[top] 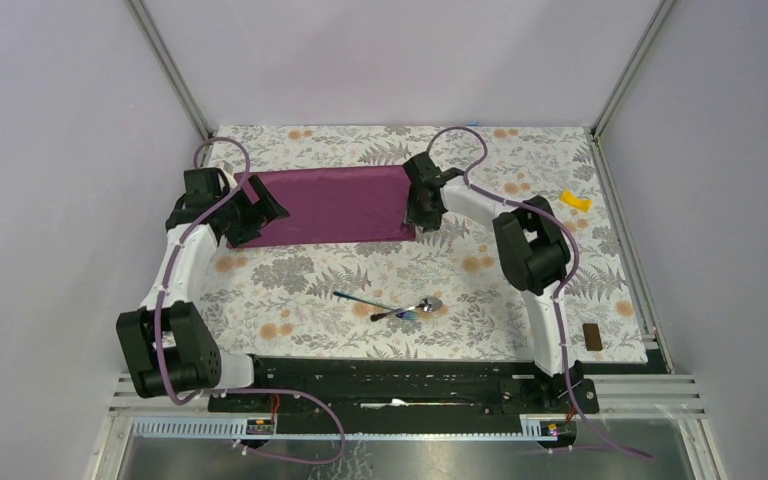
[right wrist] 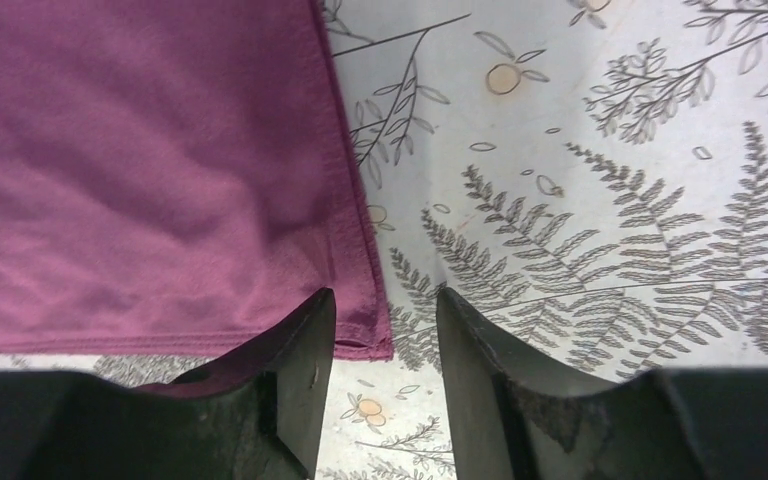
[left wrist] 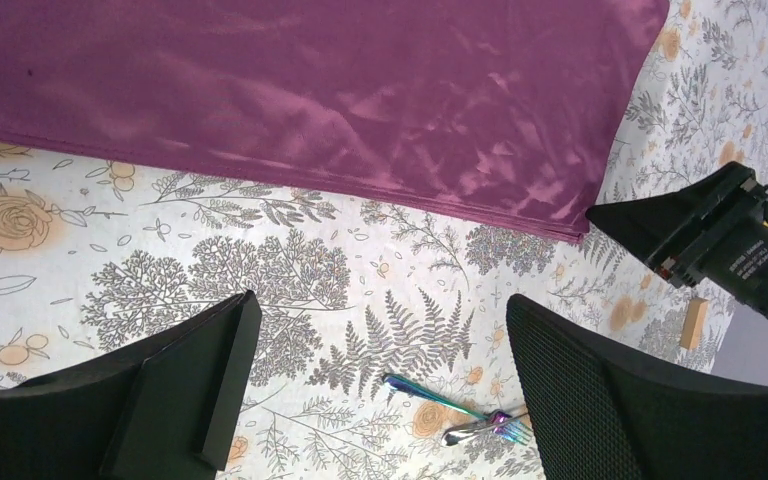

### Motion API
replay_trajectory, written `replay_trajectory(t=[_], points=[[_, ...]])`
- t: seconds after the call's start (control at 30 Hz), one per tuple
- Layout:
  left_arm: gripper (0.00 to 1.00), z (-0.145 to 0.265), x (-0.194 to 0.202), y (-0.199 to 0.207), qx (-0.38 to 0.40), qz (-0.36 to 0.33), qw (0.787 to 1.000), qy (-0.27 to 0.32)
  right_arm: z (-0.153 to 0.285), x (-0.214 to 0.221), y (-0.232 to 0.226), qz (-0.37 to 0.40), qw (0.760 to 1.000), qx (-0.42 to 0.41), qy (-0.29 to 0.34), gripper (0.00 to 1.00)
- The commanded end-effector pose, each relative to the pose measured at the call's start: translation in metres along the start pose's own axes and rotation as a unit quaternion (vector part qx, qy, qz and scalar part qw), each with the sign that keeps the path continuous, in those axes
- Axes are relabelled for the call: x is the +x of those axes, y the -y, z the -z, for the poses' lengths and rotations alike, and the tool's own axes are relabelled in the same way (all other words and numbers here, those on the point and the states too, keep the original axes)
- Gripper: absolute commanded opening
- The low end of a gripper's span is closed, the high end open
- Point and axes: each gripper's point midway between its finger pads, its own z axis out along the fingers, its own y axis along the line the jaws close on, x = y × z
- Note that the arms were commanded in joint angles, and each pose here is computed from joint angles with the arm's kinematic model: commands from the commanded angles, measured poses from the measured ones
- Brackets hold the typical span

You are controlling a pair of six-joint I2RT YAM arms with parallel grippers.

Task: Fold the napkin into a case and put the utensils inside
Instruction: Smooth out the rectangle-folded napkin at the center of the board.

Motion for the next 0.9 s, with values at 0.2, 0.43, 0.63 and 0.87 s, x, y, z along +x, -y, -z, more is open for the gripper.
replay_trajectory(t=[0.2, 0.43, 0.63, 0.87], points=[[0.99, 0.027, 0.001, 0.016, 0.036, -0.032, 0.998, 0.046, -0.018, 0.034, 0.027, 0.066, 0.986, 0.153, -0.029, 0.39], [0.99, 0.040, 0.002, 0.037, 0.083, -0.033, 0.995, 0.049, -0.023, 0.064, 0.027, 0.076, 0.981, 0.170, -0.059, 0.38], [0.99, 0.053, 0.004, 0.056, 0.116, -0.044, 0.991, 0.058, -0.019, 0.088, 0.049, 0.089, 0.972, 0.195, -0.093, 0.37], [0.99, 0.061, 0.008, 0.063, 0.131, -0.051, 0.988, 0.064, 0.002, 0.095, 0.094, 0.105, 0.961, 0.231, -0.107, 0.37]])
